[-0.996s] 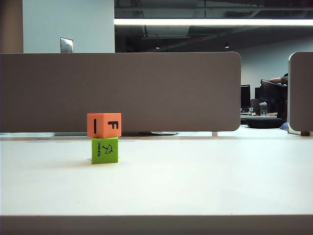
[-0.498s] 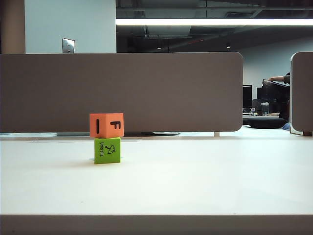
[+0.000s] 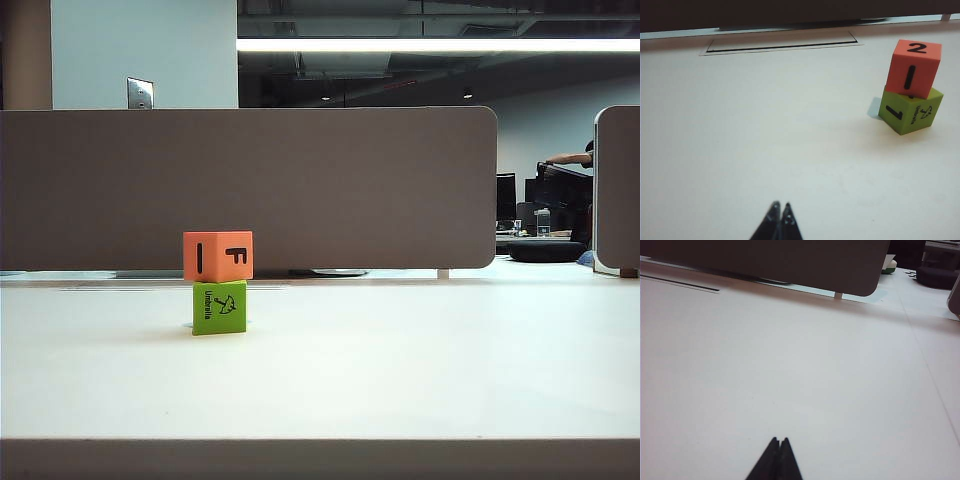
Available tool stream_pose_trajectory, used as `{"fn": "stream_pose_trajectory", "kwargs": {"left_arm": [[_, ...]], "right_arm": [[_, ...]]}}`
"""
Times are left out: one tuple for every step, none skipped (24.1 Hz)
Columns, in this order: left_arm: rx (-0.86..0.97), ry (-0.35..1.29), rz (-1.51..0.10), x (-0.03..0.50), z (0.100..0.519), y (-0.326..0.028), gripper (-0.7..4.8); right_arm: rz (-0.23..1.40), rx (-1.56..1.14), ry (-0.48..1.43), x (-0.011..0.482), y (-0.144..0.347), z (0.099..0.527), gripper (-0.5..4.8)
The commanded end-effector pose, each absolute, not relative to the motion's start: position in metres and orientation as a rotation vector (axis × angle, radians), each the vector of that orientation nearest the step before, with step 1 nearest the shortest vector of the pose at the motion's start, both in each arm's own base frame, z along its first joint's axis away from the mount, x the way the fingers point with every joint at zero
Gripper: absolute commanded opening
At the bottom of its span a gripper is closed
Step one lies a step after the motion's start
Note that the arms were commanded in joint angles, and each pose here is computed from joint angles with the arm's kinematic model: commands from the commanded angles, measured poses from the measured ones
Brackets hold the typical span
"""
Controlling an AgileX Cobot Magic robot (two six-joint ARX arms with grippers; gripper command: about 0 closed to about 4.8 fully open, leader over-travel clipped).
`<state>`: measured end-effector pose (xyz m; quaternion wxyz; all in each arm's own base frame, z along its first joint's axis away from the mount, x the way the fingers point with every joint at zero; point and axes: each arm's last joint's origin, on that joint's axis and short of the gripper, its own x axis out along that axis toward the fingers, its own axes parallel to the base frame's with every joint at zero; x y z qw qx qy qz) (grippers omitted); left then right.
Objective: Stack the letter block on the right onto the letter block on the left.
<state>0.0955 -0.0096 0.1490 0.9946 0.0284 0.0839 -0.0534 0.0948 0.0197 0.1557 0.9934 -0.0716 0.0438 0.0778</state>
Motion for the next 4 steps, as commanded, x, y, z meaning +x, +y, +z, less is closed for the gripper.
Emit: {"fn": "stream_pose_trajectory", "kwargs": {"left_arm": [[0.057, 0.179, -0.106, 0.0954, 0.1478, -0.0095, -0.02], [0.057, 0.179, -0.106, 0.0954, 0.1478, -0.0095, -0.02], [0.057, 0.179, -0.106, 0.0954, 0.1478, -0.0095, -0.02], [0.057, 0.179, -0.106, 0.0954, 0.1478, -0.0095, -0.02]], "right_arm": [[0.154, -0.144, 0.074, 0.0952, 0.0198, 0.1558, -0.01], [0.154, -0.144, 0.074, 0.0952, 0.0198, 0.1558, -0.01], [0.154, -0.144, 0.074, 0.0952, 0.0198, 0.1558, -0.01], [0.154, -0.144, 0.074, 0.0952, 0.0198, 0.1558, -0.01]]}}
